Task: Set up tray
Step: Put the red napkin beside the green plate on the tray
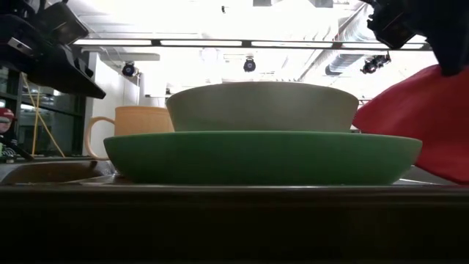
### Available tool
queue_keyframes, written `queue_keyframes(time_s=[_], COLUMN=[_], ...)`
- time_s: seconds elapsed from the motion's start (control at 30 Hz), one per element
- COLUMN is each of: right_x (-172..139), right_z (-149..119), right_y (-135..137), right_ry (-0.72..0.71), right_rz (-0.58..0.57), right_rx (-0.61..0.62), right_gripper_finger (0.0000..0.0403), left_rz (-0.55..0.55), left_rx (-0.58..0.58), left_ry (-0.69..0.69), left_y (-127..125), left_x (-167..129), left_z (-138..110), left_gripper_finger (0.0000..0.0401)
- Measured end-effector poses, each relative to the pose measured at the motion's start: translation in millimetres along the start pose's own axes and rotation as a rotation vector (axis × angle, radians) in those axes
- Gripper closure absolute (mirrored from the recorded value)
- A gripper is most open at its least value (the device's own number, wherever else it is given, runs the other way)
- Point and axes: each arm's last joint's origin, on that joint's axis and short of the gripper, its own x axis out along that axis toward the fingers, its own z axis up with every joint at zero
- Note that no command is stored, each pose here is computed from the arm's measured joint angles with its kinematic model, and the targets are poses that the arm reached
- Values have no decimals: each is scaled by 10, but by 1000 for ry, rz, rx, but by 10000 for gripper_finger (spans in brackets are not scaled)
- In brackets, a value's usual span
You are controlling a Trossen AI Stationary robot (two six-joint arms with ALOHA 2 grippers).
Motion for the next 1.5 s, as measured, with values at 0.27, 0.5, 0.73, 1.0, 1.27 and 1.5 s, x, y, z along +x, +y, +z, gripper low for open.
queue_keyframes(time_s=[0.27, 0.5, 0.73, 1.0, 1.27, 1.5], right_x=[-8, -8, -11, 120, 371, 362], right_z=[68, 69, 94, 188, 243, 343], right_y=[-27, -28, -28, -77, -136, -151], right_ry=[4, 1, -4, 30, 107, 89], right_rz=[-27, -27, -27, -11, 75, 78], right_rx=[-6, -6, 5, 18, 48, 48], right_gripper_finger=[403, 403, 403, 403, 403, 403], left_rz=[7, 35, 25, 18, 14, 14], left_rx=[-2, -5, 3, 1, -3, -2], left_ry=[-12, -59, -105, -141, -160, -158], left_y=[7, 43, 80, 110, 121, 121], left_x=[-10, -39, -79, -101, -116, -116], left_z=[8, -30, -82, -152, -162, -164], left_gripper_finger=[339, 339, 339, 339, 339, 339])
